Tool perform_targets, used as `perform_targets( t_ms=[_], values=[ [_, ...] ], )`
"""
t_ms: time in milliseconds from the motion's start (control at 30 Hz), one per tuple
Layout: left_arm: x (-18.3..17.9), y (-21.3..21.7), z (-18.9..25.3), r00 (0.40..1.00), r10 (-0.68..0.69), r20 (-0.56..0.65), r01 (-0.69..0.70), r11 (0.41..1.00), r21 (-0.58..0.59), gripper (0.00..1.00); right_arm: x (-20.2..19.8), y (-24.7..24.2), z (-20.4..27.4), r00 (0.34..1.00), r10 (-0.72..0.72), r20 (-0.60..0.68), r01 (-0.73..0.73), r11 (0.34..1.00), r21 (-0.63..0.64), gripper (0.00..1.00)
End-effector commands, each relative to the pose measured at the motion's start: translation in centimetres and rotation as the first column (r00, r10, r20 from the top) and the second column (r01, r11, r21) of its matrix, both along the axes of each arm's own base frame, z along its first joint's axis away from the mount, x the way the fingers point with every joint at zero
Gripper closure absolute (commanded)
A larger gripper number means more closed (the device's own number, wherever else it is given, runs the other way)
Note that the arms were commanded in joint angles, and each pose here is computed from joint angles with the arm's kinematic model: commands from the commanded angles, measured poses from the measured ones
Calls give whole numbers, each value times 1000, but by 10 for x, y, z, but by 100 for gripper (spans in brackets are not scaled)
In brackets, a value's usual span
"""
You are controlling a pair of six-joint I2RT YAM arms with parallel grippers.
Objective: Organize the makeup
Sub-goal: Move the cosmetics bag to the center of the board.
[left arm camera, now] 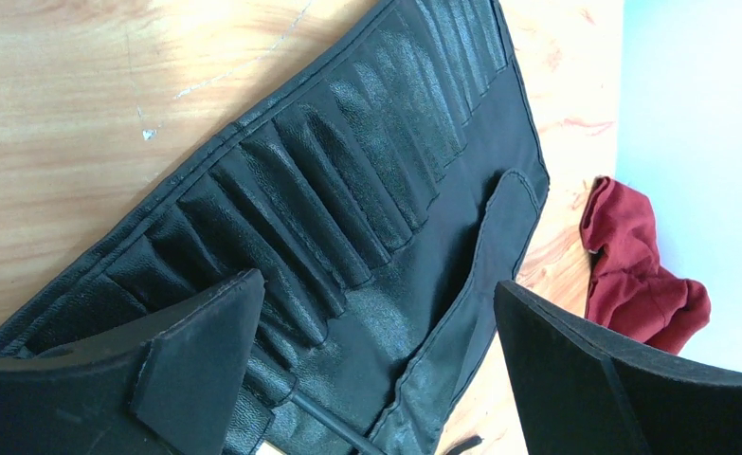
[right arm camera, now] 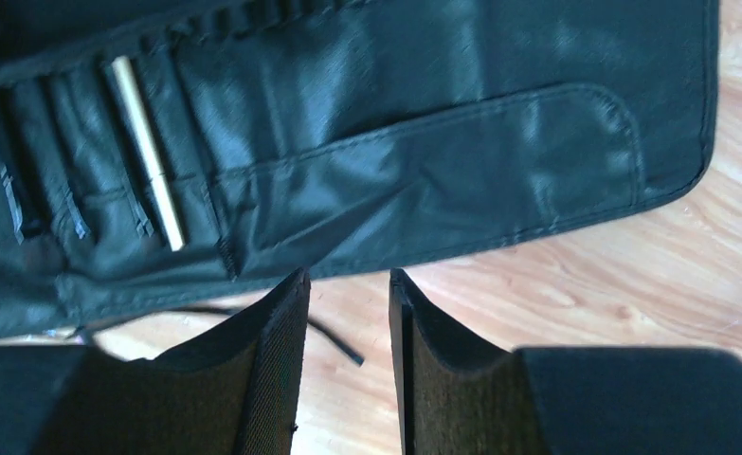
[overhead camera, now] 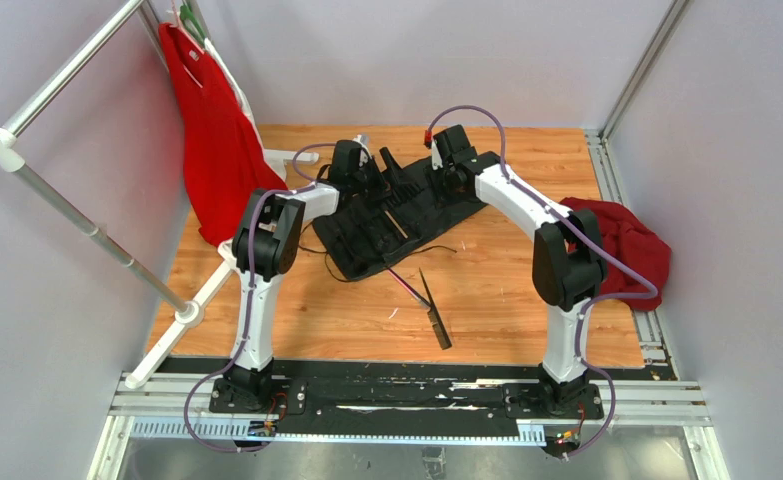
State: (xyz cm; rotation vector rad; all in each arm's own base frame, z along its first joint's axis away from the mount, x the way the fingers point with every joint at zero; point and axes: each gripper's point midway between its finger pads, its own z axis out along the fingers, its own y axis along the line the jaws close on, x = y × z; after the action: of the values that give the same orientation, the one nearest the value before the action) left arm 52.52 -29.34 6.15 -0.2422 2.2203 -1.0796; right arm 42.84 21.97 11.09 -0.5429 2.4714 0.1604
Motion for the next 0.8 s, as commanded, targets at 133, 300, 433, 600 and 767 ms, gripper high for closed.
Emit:
perform_targets(
  t_ms=[133,300,433,600,767],
  values=[
    [-30,-1,-10,997,-55,-60,57,998,32,2,48,-15,-11,999,-54,7,53,998,38,63],
    [-36,0,-10,996,-63,-64,65,997,36,2,57,-19,-25,998,-58,-13,59,998,29,64],
    [-42,1,-9,996,-69,-65,72,997,42,2,49,-20,-24,998,-57,-23,57,998,37,64],
    [-48,-2,-8,994,-79,-70,82,996,40,2,30,-25,-8,999,-54,-8,54,997,58,64],
    [-54,-8,-9,993,-93,-76,96,995,39,2,-3,-27,11,999,-38,9,37,997,73,64]
  ],
)
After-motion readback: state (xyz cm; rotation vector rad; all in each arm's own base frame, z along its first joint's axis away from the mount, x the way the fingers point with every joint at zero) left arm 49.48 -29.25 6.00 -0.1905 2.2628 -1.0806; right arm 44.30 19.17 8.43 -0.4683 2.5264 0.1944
